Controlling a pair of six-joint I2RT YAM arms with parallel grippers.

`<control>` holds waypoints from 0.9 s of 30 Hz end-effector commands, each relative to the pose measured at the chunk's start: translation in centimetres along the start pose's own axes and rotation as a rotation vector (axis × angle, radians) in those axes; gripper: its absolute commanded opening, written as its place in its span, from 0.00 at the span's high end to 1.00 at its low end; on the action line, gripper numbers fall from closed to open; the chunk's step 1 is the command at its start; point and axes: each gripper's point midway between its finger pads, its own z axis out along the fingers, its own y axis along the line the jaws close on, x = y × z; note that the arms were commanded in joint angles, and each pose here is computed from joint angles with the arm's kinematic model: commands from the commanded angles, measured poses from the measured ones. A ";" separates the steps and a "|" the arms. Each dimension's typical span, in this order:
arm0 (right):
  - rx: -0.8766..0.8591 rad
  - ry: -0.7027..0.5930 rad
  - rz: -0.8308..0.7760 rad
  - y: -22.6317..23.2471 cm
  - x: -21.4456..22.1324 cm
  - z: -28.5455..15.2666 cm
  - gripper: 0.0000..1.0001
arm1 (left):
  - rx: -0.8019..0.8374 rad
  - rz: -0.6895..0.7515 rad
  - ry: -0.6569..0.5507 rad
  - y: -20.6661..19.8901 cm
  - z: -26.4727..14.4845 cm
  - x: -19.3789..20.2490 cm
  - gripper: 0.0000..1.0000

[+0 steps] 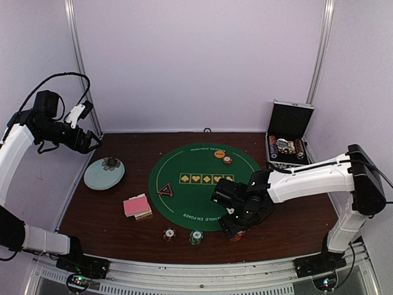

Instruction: Distribute texas hold em gaming equipment

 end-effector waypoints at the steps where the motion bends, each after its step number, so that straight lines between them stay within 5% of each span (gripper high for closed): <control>1: 0.019 0.000 0.017 -0.6 0.1 0.6 0.29 | -0.010 0.023 -0.026 0.0 -0.7 -0.4 0.02; 17: 0.015 0.003 0.017 -0.8 0.2 0.3 0.39 | -0.015 0.026 -0.030 0.0 -0.8 -0.6 0.02; 27: 0.006 -0.010 0.012 -0.6 -0.4 -0.9 0.59 | -0.014 0.026 -0.028 0.0 -0.8 -0.5 0.02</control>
